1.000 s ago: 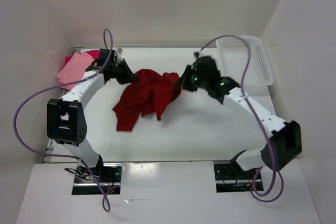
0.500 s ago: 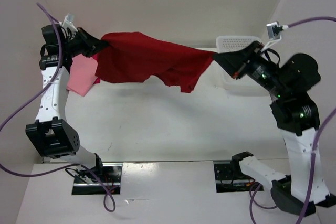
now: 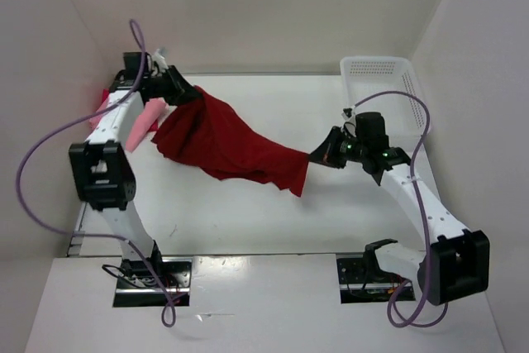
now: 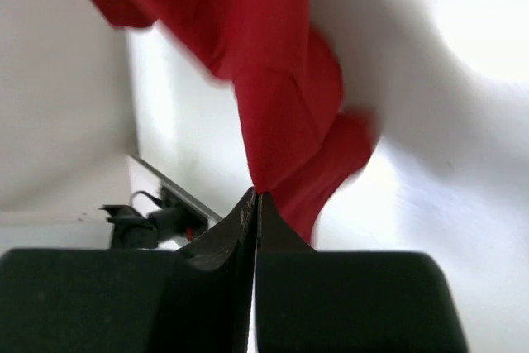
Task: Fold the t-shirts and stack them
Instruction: Flatten out the tshirt
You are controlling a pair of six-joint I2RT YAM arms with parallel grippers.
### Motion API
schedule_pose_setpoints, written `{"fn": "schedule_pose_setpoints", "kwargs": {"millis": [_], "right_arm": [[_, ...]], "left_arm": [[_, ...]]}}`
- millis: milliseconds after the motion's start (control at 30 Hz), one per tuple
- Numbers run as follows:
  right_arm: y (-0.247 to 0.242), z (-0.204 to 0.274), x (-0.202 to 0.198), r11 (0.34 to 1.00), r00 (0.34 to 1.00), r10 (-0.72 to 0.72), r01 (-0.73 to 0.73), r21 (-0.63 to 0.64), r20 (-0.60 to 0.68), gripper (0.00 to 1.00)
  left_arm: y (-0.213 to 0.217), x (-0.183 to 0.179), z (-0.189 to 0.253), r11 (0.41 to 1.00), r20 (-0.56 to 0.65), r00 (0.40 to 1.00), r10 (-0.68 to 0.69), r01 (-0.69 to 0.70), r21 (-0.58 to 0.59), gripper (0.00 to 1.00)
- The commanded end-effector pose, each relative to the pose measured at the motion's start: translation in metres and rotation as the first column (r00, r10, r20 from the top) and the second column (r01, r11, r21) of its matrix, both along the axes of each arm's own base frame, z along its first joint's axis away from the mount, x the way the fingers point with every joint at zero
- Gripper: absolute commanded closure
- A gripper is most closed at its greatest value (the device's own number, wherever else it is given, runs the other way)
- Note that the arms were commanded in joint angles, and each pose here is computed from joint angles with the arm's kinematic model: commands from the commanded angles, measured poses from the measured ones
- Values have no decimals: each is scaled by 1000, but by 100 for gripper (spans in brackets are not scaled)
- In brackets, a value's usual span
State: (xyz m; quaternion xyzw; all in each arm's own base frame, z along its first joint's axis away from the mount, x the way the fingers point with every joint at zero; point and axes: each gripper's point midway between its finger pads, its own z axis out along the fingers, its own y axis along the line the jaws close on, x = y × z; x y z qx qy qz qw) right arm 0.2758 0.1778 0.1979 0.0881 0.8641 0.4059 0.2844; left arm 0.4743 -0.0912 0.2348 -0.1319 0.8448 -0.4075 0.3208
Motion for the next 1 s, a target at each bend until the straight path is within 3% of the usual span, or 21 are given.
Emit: {"fn": "schedule_pose_setpoints", "kwargs": {"millis": [0, 133, 300, 333, 367, 467, 500, 600, 700, 833, 900, 967], "right_arm": [[-5, 37, 23, 999, 986, -48, 48, 6, 161, 100], [-25, 28, 32, 984, 978, -145, 158, -83, 147, 100], [-37, -17, 23, 970, 976, -216, 217, -110, 24, 100], [-35, -19, 19, 974, 979, -202, 203, -98, 24, 100], [-34, -22, 19, 974, 978, -209, 209, -91, 14, 100], [-33, -24, 16, 976, 980, -200, 200, -82, 16, 100], [-32, -23, 17, 979, 982, -187, 188, -80, 28, 100], [-28, -19, 16, 984, 986, -166, 168, -62, 34, 100], [-26, -19, 18, 988, 988, -147, 149, -49, 40, 100], [-24, -18, 16, 991, 991, -127, 129, -46, 44, 100], [-23, -17, 15, 992, 992, -119, 121, -41, 42, 100], [-23, -19, 12, 992, 992, -119, 121, -41, 42, 100]], "left_arm": [[-10, 29, -51, 997, -86, 996, -16, 22, 77, 59], [-27, 47, -27, 985, -10, 1000, -7, 8, 173, 31], [-5, 17, -18, 967, 15, 998, 55, -57, 248, 0], [-2, 4, -2, 963, 68, 995, 69, -84, 255, 0], [6, -21, -39, 957, -15, 996, 85, -77, 281, 0], [36, -56, -50, 923, -4, 979, 202, -189, 336, 7], [42, -77, -81, 907, -62, 970, 233, -194, 373, 10], [52, -96, -100, 882, -91, 951, 295, -234, 410, 12], [57, -99, -130, 876, -169, 935, 311, -214, 432, 5], [56, -70, -143, 884, -178, 937, 300, -203, 422, 4], [54, -59, -164, 891, -216, 933, 289, -180, 416, 9], [50, -47, -167, 902, -220, 934, 282, -180, 391, 23]]}}
